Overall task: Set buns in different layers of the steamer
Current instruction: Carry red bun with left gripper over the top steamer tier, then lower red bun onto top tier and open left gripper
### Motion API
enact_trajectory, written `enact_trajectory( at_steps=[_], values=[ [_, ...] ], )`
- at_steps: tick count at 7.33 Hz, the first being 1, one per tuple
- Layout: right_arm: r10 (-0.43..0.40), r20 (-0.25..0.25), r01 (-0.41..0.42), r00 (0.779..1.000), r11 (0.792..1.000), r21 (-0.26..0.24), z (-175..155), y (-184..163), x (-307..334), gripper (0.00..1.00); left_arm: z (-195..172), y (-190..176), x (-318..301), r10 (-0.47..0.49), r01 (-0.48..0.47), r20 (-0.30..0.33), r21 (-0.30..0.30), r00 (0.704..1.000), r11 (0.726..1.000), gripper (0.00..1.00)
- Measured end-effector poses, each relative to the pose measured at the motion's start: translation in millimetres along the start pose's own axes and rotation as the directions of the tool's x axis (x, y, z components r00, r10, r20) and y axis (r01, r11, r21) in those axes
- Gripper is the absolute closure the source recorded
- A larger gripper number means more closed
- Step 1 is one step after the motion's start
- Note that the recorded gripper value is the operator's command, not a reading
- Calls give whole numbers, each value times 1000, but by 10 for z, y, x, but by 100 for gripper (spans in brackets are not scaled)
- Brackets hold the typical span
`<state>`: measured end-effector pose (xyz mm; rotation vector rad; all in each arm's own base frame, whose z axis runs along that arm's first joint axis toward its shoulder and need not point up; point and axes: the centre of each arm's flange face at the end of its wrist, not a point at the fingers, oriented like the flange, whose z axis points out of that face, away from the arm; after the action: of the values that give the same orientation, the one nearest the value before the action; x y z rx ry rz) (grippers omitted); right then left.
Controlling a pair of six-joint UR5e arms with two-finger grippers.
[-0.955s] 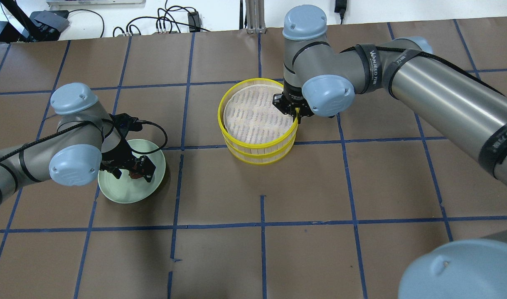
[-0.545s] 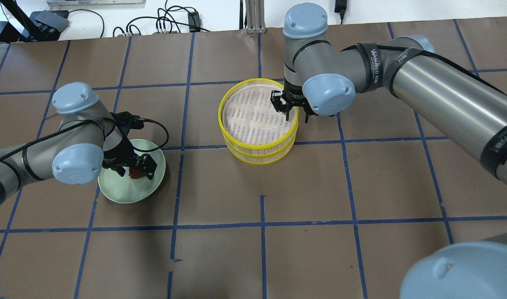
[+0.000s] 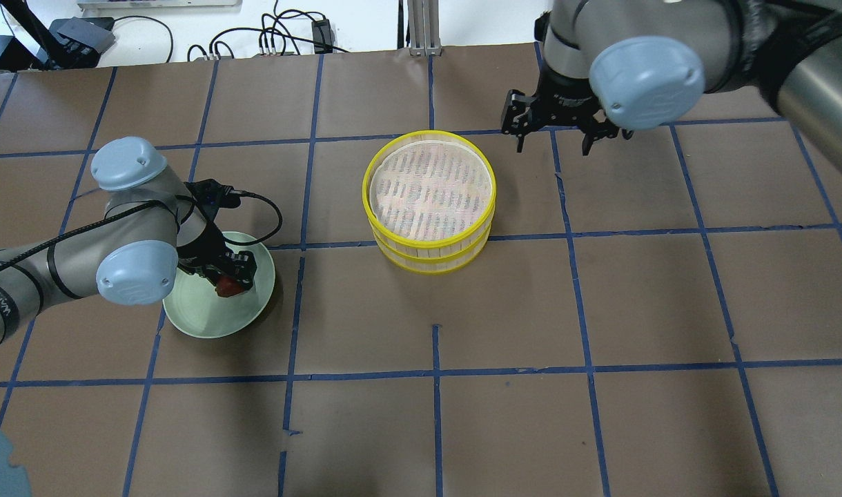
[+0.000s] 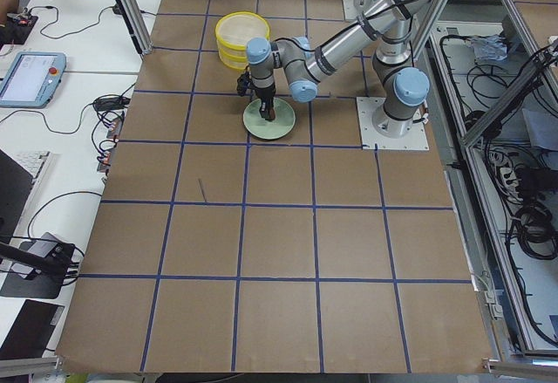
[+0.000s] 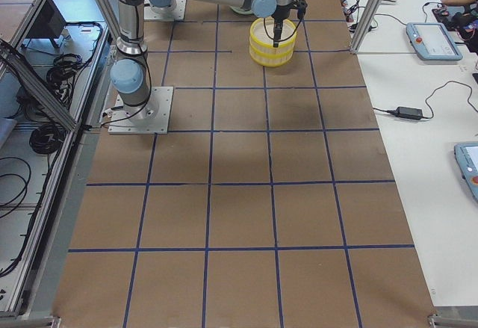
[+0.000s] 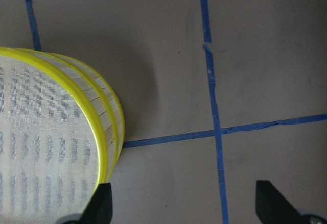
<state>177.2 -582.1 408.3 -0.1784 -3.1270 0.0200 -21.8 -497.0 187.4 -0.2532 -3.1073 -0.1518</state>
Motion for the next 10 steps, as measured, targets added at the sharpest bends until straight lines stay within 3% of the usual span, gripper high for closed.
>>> enact_trajectory(
  at_steps=[2, 4, 6, 7, 8, 10],
  values=[
    [-19, 16, 20, 1000, 999, -40, -733, 176, 334, 0, -307, -75, 66, 18, -20, 30, 66, 999, 998, 98],
    [-102, 18, 103, 995, 993, -60, -1196, 516, 482, 0, -927, -158, 337, 52, -59, 60, 108, 997, 992, 98],
    [-165, 22, 166, 986, 984, -69, -1156, 639, 507, 0, -1632, -327, 919, 19, -24, 48, 123, 999, 992, 97],
    [-173, 22, 174, 985, 983, -50, -1096, 629, 500, 0, -1883, -376, 1364, 2, -6, 22, 142, 1000, 990, 97],
    [-176, 19, 177, 984, 983, -42, -1042, 617, 502, 0, -1976, -438, 1768, -13, 18, -30, 175, 999, 984, 97],
    [-175, 16, 176, 984, 983, -43, -974, 607, 526, 0, -1798, -697, 2279, -33, 65, -129, 251, 991, 966, 94]
  ],
)
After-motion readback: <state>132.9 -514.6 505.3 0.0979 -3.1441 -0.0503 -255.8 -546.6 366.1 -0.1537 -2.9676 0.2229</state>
